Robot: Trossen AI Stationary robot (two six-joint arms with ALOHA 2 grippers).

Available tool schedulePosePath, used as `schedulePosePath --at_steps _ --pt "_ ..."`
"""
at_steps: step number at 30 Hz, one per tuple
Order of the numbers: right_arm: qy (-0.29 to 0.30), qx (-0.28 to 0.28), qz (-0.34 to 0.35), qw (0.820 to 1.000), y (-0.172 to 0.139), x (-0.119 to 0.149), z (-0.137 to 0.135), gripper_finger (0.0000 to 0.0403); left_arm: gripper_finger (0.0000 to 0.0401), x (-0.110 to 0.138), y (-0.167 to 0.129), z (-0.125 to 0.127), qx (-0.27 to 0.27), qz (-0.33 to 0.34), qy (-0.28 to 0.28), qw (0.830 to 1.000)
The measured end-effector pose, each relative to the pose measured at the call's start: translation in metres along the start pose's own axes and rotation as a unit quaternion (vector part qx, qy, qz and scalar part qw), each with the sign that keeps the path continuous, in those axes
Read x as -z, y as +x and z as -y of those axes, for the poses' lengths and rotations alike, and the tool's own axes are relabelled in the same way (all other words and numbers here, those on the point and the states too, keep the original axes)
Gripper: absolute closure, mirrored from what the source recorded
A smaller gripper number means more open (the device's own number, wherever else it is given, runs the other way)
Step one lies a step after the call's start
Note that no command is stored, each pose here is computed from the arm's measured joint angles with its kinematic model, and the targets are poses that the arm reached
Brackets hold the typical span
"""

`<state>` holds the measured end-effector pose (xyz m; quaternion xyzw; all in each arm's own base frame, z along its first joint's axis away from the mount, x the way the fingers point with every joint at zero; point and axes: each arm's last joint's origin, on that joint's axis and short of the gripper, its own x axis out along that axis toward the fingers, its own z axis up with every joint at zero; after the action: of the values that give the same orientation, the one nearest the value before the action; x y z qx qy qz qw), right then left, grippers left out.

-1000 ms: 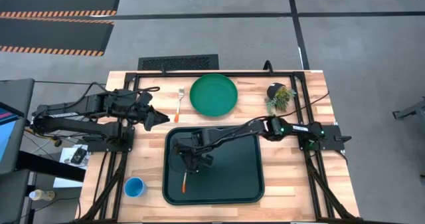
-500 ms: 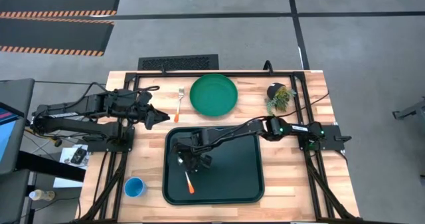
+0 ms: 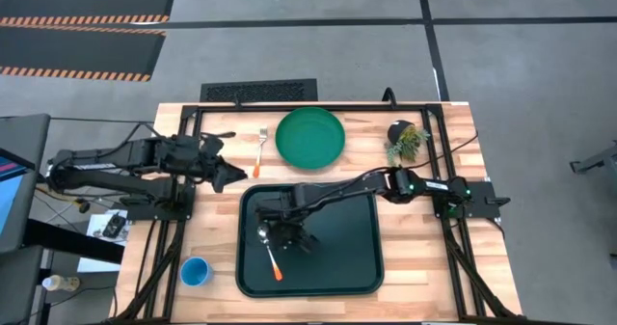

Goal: Pick and place plate/cup/fork/spoon on tray
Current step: Put the orange spoon on the black tray to the left

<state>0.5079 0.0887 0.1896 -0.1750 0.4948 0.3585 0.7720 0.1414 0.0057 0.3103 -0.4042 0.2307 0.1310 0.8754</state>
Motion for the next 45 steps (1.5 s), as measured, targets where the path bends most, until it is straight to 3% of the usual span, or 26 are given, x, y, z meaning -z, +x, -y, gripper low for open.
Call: schedulePosePath --at_steps 8,15,18,22,26,29,36,45 --pt "0.115 -0.074 -0.105 0.985 -0.044 0.019 -0.023 0.0290 0.0278 0.025 0.025 0.012 -0.076 -0.022 0.033 0.996" --pt "0.192 -0.055 -0.098 0.975 -0.119 0.031 -0.028 0.0290 0.0278 0.062 0.071 0.028 -0.118 -0.094 0.101 0.983" --pt "0.213 -0.026 -0.062 0.975 -0.165 0.035 -0.039 0.0290 0.0278 0.072 0.085 0.030 -0.129 -0.109 0.113 0.979" --pt "0.235 0.022 -0.003 0.972 -0.242 0.048 -0.080 0.0290 0.0278 0.075 0.093 0.031 -0.129 -0.117 0.121 0.977" --pt "0.272 0.129 0.046 0.953 -0.302 0.071 -0.128 0.0290 0.0278 0.076 0.092 0.030 -0.130 -0.125 0.123 0.976" --pt "0.295 0.191 0.102 0.930 -0.328 0.087 -0.164 0.0290 0.0278 0.077 0.093 0.030 -0.128 -0.123 0.120 0.977" --pt "0.307 0.254 0.179 0.899 -0.331 0.120 -0.223 0.0290 0.0278 0.103 0.108 -0.004 -0.122 -0.144 0.104 0.977" --pt "0.328 0.266 0.173 0.890 -0.294 0.142 -0.246 0.0290 0.0278 0.114 0.115 -0.019 -0.128 -0.161 0.133 0.970"
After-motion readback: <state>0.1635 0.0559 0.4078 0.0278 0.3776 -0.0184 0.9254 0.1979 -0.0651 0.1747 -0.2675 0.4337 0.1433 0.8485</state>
